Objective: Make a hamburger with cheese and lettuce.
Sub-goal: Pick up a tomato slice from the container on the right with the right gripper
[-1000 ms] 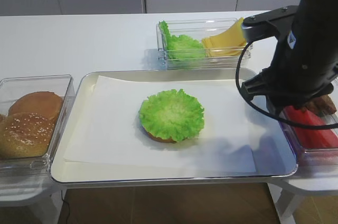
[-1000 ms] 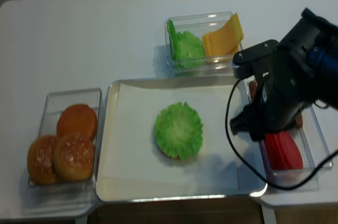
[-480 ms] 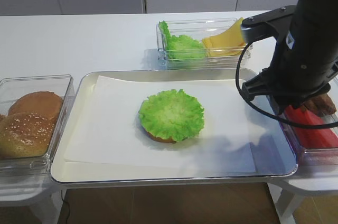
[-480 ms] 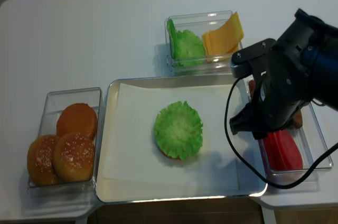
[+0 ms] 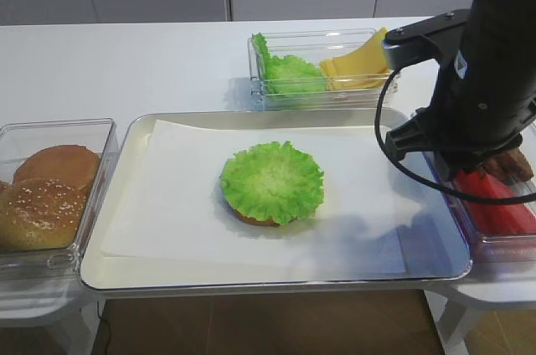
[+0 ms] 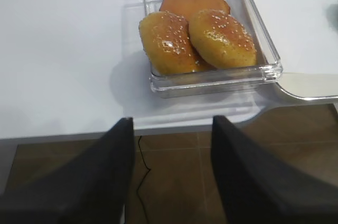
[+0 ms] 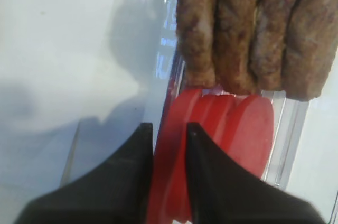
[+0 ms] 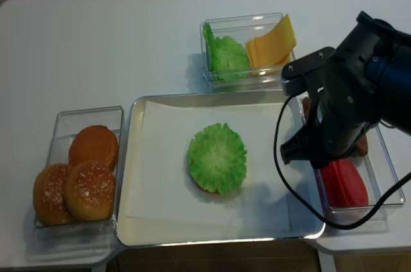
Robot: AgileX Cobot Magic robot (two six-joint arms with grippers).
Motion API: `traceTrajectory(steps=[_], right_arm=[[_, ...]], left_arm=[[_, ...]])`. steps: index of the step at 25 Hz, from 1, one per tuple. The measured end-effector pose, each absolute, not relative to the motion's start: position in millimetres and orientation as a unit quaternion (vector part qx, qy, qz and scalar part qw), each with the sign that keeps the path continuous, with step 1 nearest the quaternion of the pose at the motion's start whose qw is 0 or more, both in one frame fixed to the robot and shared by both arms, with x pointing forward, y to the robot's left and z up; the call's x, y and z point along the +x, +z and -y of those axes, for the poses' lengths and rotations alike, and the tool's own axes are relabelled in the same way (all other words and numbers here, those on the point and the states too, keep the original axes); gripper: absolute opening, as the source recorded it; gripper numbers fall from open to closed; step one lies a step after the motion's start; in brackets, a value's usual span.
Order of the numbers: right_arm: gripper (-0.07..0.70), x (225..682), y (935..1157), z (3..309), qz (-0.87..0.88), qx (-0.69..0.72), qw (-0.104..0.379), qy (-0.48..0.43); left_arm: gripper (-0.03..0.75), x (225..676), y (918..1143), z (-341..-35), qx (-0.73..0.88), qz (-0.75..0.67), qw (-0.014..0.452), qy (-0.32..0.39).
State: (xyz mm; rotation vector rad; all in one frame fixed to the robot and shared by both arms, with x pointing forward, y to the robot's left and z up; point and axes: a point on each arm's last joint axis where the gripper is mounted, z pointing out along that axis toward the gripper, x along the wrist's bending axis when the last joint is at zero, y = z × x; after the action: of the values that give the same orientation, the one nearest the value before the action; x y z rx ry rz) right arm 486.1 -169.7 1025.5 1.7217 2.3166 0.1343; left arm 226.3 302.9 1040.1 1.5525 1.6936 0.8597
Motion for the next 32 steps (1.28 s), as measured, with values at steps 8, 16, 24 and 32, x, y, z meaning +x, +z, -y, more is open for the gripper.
traceTrajectory(steps=[8, 16, 24, 32], right_arm=[[0.092, 486, 1026, 170, -0.796, 0.59, 0.128, 0.045], [0.083, 486, 1026, 170, -0.796, 0.59, 0.128, 0.045], [0.083, 486, 1026, 170, -0.795, 0.591, 0.128, 0.046], [0.082, 481, 1037, 173, -0.792, 0.593, 0.132, 0.061]], left_arm=[[0.358, 226, 1040, -303, 0.596, -0.65, 0.337, 0.33], [0.358, 226, 1040, -303, 0.596, -0.65, 0.337, 0.33], [0.358, 226, 1040, -303, 0.596, -0.65, 0.337, 0.33], [0.358, 226, 1040, -303, 0.596, -0.65, 0.337, 0.33]])
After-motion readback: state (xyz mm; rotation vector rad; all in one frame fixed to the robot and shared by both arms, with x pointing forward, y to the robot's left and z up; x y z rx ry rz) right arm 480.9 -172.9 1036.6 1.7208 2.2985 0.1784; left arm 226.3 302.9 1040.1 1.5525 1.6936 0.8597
